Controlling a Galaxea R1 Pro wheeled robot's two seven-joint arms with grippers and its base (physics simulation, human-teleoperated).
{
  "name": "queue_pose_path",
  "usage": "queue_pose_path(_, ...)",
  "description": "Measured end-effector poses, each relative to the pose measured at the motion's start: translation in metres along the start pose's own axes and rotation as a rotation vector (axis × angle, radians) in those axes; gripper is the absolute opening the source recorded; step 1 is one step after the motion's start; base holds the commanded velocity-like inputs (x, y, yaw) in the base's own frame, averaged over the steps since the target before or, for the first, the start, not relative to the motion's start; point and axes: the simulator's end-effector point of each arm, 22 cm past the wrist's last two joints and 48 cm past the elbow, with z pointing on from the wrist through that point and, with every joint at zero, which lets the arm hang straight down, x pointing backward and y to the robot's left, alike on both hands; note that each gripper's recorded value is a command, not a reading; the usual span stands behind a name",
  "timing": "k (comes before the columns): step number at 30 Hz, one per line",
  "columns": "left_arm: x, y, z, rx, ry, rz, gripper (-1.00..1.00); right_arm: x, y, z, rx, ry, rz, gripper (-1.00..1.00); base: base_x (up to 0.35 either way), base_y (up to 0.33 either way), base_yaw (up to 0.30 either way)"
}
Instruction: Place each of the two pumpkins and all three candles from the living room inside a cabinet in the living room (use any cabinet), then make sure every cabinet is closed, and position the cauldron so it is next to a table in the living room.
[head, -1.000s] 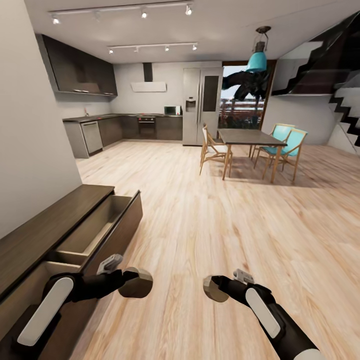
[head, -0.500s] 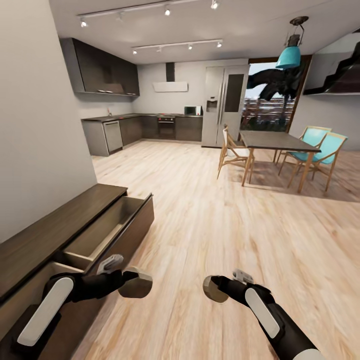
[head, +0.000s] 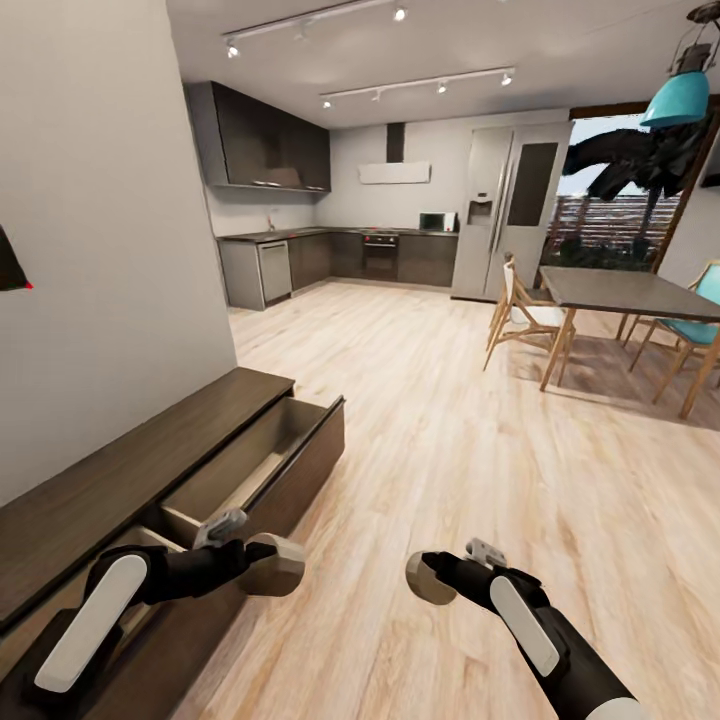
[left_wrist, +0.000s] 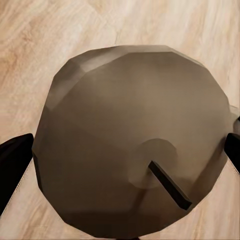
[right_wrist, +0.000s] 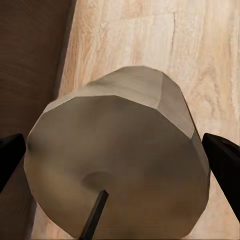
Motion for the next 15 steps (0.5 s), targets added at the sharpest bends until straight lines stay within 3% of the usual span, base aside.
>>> queue_pose_path(10, 0.0001, -0.0002, 0.0001, 0.001, 0.000, -0.001, -1.00, -0.0012, -0.0002, -0.0003, -0.002, -0.003, 0.001, -1.00, 0.298, -0.179, 0.286)
queue_pose_path(15, -0.0001, -0.0002, -0.0001, -0.001, 0.000, 0.000, -1.00, -0.0014, -0.0006, -0.0006, -0.002, -0.003, 0.002, -1.00, 0.304, -0.094, 0.015)
